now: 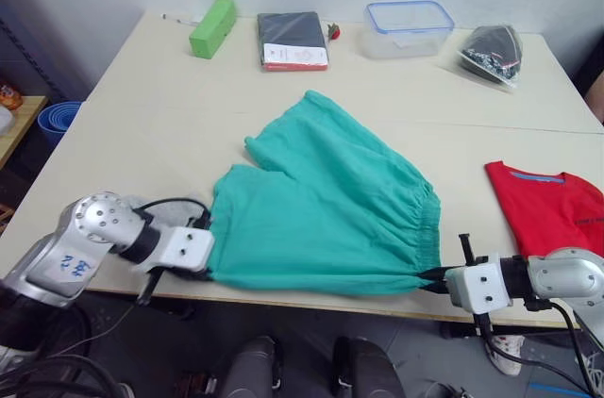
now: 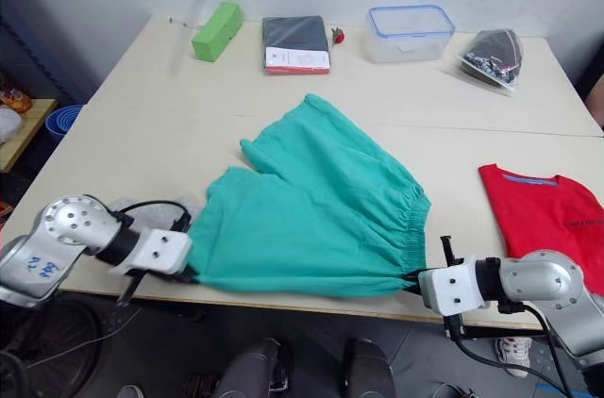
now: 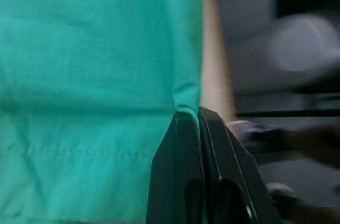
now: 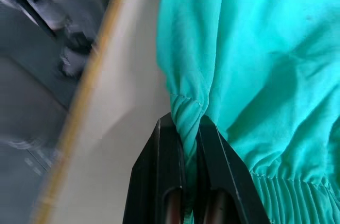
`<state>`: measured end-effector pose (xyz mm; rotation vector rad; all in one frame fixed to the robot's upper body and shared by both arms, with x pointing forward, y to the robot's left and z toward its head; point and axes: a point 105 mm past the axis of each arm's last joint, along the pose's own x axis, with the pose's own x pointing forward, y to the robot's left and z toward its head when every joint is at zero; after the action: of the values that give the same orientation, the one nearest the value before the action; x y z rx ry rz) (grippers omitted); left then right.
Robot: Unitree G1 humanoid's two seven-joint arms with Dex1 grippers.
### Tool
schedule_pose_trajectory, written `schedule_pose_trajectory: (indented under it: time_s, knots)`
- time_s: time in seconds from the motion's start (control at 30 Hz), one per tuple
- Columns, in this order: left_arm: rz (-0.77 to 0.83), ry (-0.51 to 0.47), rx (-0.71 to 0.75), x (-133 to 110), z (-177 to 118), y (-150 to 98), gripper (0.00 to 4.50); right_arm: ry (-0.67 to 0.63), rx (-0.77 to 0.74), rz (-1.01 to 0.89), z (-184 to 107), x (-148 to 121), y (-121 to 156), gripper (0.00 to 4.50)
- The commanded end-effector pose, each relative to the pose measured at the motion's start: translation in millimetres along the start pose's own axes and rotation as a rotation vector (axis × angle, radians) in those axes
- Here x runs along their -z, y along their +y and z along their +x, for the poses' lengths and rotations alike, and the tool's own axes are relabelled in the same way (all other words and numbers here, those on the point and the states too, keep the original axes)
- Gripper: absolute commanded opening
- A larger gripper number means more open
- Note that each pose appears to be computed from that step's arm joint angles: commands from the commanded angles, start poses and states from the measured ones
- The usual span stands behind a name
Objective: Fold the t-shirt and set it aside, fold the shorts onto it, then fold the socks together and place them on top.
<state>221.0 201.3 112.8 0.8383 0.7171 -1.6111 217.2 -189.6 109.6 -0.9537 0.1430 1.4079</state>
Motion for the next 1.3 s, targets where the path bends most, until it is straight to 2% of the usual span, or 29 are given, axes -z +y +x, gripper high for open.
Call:
schedule_pose_trajectory:
  time_s: [0.03,0.23,0.33,0.4,0.43,0.5,0.57,0.6,0.67,0.7,0.77,0.8,0.87,0.93,1.0,1.17,1.3]
  knots:
    - [-0.008,-0.065,0.123,-22.7,-14.5,-25.6,0.01,-0.056,-0.034,0.014,-12.3,-16.5,-2.3,0.0]
    - [-0.07,-0.117,0.276,-42.7,-26.0,-60.0,0.01,-0.142,-0.166,0.157,-17.7,-30.8,15.2,0.0]
    - [-0.085,-0.122,0.26,-43.6,-36.7,-58.7,0.01,-0.226,-0.211,0.291,-20.4,-46.1,19.0,0.0]
    - [-0.072,-0.112,0.209,-42.0,-46.3,-49.3,0.01,-0.261,-0.213,0.365,-22.7,-51.5,17.7,0.0]
    - [-0.056,-0.104,0.165,-40.3,-52.1,-40.2,0.01,-0.275,-0.198,0.39,-23.8,-52.5,14.7,0.0]
    - [-0.002,-0.098,0.02,-38.5,-67.5,-6.1,0.01,-0.298,-0.137,0.454,-26.2,-50.0,4.3,0.0]
    - [0.055,-0.117,-0.157,-47.1,-86.9,47.5,0.01,-0.325,-0.072,0.546,-31.0,-44.8,-7.5,0.0]
    - [0.097,-0.134,-0.251,-58.9,-97.5,79.0,0.01,-0.343,-0.035,0.595,-34.1,-42.0,-14.0,0.0]
    - [0.153,-0.144,-0.373,-83.9,-112.5,125.2,0.01,-0.372,0.03,0.67,-38.9,-37.4,-24.7,0.0]
    - [0.169,-0.141,-0.411,-94.2,-117.5,140.9,0.01,-0.382,0.056,0.698,-40.5,-35.7,-28.7,0.0]
    - [0.229,-0.164,-0.603,-133.6,-128.7,186.1,0.01,-0.41,0.165,0.786,-45.9,-27.6,-43.4,0.0]
    - [0.246,-0.176,-0.683,-148.2,-131.1,200.8,0.01,-0.417,0.21,0.823,-47.5,-24.1,-48.9,0.0]
    - [0.267,-0.178,-0.794,-162.3,-132.6,217.9,0.01,-0.418,0.275,0.872,-48.9,-19.3,-56.0,0.0]
    - [0.336,-0.169,-0.911,-180.7,-121.2,234.8,0.01,-0.4,0.38,0.931,-52.6,-9.3,-61.4,0.0]
    - [0.423,-0.138,-0.963,-192.8,-105.6,242.8,0.01,-0.387,0.447,0.965,-54.4,-4.5,-62.4,0.0]
    - [0.557,-0.019,-1.035,-195.8,-70.4,255.4,0.01,-0.299,0.575,1.027,-53.8,9.7,-58.0,0.0]
    - [0.55,0.042,-1.035,-184.1,-51.8,260.7,0.01,-0.235,0.651,1.033,-54.5,17.6,-57.1,0.0]
